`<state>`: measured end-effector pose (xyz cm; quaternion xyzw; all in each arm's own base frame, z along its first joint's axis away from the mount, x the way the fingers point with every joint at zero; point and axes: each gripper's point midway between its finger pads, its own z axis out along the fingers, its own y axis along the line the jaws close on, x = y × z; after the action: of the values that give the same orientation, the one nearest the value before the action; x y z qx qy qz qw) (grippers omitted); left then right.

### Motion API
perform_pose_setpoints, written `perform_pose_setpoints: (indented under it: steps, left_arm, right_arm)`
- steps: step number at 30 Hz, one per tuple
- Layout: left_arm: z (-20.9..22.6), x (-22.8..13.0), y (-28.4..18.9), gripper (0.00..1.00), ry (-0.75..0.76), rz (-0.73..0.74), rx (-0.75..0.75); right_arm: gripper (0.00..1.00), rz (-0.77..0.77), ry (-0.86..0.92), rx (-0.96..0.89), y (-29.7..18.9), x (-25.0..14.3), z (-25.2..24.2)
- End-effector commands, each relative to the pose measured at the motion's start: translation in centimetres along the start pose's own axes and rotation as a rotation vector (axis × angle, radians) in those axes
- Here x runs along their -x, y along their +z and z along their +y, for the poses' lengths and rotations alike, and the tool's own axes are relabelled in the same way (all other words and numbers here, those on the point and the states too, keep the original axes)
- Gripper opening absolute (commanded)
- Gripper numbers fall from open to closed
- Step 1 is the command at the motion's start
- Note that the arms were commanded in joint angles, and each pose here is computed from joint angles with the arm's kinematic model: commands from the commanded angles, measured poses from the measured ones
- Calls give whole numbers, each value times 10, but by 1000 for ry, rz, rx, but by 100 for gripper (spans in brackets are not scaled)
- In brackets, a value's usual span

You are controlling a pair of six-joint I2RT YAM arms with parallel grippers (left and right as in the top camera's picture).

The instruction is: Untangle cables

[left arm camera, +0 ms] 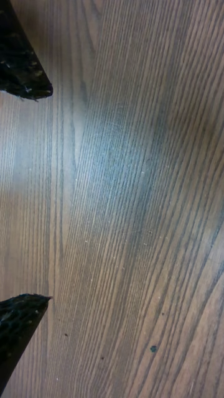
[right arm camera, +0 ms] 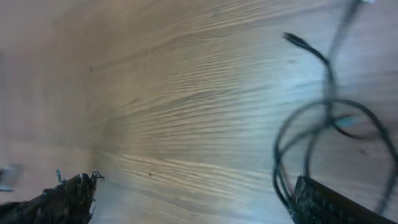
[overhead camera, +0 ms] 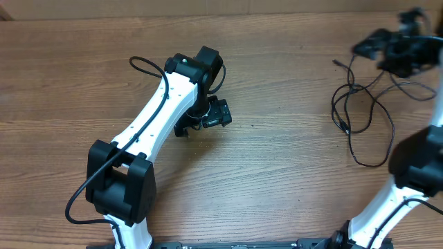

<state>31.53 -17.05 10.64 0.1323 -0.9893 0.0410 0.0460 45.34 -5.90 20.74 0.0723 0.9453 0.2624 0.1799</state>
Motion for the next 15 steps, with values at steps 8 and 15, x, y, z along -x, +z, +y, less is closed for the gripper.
perform_pose_setpoints:
  steps: [8, 15]
  left_arm:
    - [0, 0, 4, 100, 6, 12, 4]
    - [0, 0, 4, 100, 6, 12, 5]
  right_arm:
    - [100, 34, -288, -18, 55, -2, 90]
    - [100, 63, -340, 5, 68, -12, 116]
